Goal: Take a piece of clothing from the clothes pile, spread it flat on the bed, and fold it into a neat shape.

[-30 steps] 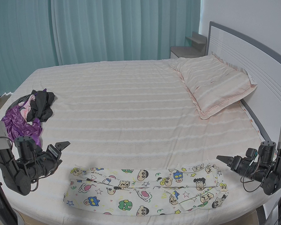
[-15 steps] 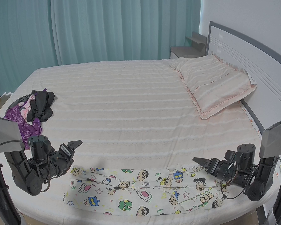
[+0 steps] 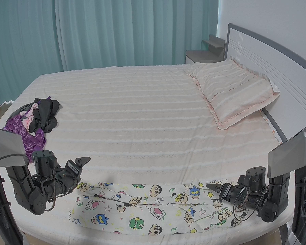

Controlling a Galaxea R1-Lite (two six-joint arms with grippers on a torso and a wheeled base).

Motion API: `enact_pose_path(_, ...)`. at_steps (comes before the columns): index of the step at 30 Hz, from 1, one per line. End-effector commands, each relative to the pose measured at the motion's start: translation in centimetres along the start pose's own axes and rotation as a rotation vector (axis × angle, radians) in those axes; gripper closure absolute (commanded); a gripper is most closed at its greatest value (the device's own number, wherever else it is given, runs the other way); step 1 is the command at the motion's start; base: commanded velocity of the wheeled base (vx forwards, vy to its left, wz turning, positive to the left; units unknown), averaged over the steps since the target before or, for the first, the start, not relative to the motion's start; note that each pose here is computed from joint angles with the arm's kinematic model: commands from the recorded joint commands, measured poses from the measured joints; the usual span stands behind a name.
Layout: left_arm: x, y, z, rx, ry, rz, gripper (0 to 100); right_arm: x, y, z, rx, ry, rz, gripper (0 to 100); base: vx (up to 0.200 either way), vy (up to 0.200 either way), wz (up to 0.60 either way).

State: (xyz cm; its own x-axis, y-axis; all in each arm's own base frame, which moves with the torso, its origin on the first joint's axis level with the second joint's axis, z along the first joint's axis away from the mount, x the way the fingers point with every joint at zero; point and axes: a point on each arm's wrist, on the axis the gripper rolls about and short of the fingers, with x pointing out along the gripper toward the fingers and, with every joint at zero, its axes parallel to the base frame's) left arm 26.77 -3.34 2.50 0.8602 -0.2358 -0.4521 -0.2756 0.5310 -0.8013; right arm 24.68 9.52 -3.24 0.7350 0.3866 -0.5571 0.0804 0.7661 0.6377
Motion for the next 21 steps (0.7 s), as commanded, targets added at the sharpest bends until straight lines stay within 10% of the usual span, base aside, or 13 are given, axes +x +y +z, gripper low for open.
enact_pose_path(1, -0.3, 0.1, -0.3, 0.037, 0.011, 0.006, 0, -1.5, 1.1, 1.7, 0.003, -0.091, 0.040, 0, 0.000, 0.000, 0.00)
enact_pose_path(21, -0.8, 0.4, -1.3, 0.058, 0.052, 0.022, 0, -6.6, 2.5, 2.7, 0.126, -0.209, 0.058, 0, -0.090, 0.000, 0.00)
